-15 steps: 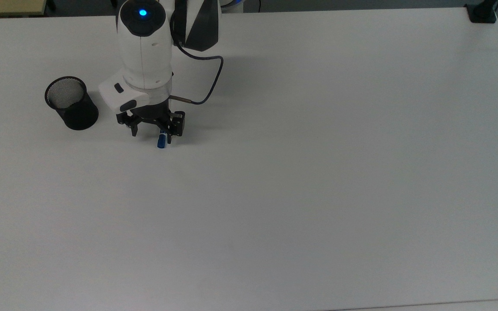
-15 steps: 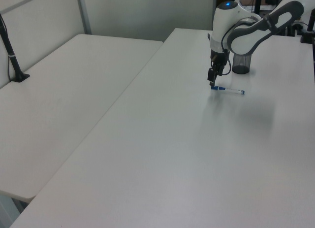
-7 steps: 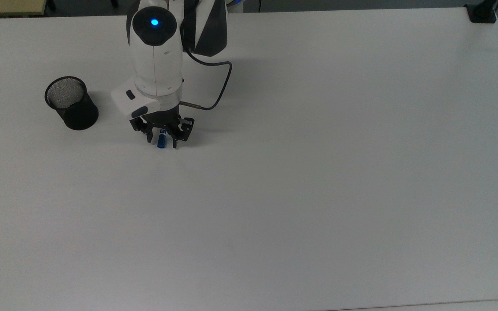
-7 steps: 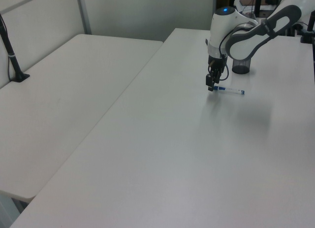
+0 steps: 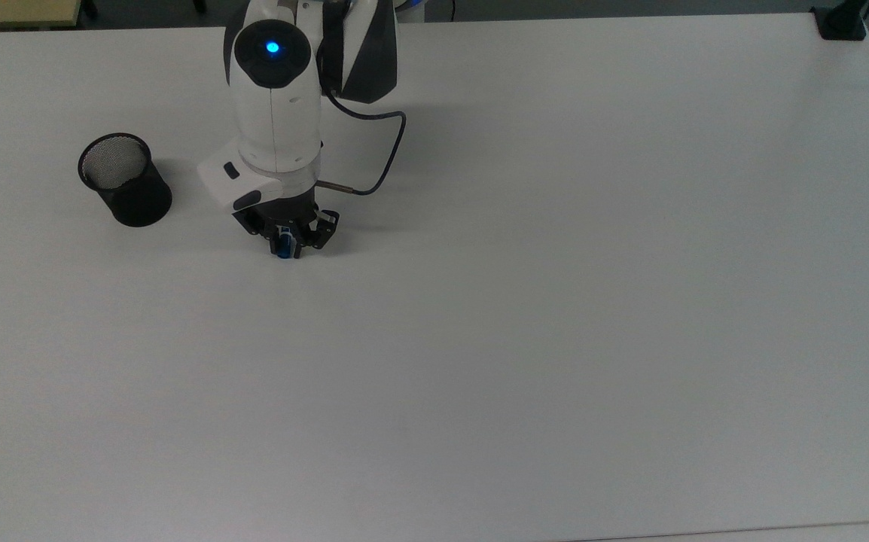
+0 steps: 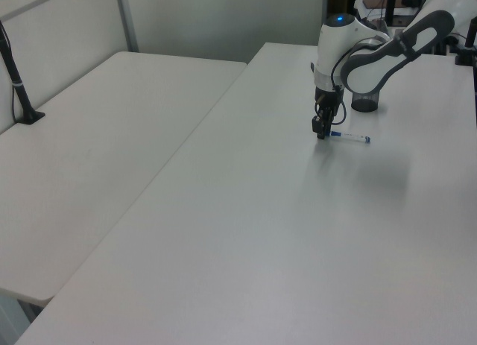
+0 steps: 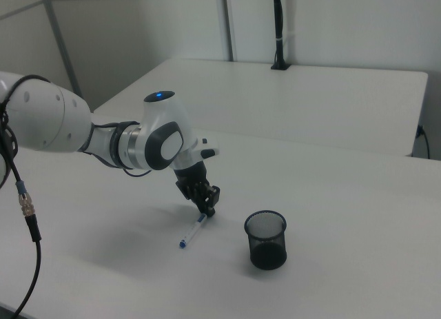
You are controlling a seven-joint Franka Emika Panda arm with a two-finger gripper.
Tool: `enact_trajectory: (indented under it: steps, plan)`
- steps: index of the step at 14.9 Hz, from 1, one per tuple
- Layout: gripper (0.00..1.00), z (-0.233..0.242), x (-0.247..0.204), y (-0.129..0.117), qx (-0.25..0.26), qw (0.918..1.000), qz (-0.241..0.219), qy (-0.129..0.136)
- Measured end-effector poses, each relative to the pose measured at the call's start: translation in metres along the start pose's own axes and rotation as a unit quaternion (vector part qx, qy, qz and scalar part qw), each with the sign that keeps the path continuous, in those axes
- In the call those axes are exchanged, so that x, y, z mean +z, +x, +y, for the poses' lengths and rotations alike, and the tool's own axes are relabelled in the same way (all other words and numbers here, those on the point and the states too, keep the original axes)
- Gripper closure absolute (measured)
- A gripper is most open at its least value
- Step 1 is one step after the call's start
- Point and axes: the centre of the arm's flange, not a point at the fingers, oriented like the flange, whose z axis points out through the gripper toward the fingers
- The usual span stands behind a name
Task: Insert the marker
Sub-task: 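Close the gripper on the marker near its cap, then lift the marker and carry it over the black mesh cup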
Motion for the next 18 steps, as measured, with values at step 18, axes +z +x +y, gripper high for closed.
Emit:
enact_trajectory:
  steps: [18]
  plan:
    - [0.81,0.124,-0.198,-0.026,0.101,0.9684,0.228,-0.003]
